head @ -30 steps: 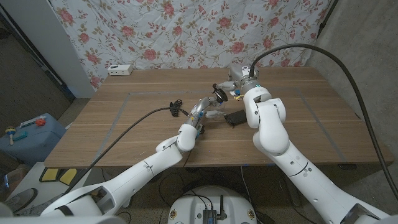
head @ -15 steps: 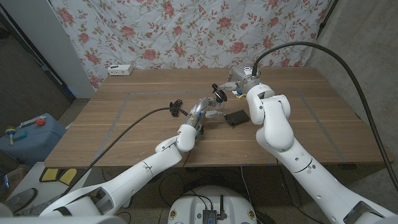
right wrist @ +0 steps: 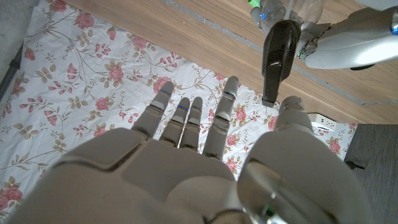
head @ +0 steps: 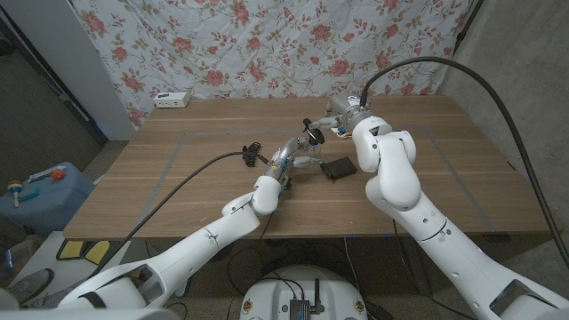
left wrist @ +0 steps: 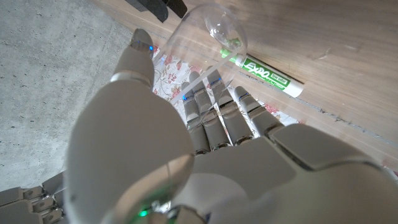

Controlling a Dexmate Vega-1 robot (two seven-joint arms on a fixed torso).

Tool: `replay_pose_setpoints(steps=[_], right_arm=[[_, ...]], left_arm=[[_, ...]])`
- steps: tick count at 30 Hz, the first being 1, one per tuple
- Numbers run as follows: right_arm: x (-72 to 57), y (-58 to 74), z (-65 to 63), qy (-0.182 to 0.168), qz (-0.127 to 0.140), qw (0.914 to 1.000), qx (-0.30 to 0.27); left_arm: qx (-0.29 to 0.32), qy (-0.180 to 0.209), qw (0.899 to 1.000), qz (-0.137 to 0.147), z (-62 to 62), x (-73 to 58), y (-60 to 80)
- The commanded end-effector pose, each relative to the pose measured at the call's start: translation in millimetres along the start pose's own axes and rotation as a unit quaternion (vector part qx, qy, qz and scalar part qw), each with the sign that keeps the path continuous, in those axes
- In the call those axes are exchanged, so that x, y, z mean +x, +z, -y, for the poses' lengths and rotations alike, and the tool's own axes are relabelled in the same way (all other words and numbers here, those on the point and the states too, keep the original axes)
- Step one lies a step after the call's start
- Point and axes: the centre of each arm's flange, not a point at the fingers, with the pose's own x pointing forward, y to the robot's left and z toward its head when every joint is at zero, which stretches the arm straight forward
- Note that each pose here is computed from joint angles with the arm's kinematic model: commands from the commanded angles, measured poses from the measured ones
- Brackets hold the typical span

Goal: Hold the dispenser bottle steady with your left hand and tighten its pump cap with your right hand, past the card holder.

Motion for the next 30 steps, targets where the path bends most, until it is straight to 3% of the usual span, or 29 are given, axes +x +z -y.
replay_pose_setpoints(steps=[1, 30], right_arm=[[5.7, 7.2, -5.8, 0.018, -0.001, 0.9998, 0.009], [16.4, 27.3, -13.8, -0.023, -0.054, 0.9981, -0.019]], left_arm=[[-0.001, -0.006, 1.000, 0.005, 1.1, 4.8, 0.6], [-0.009, -0.009, 1.000, 0.004, 3.9, 3.3, -2.0]])
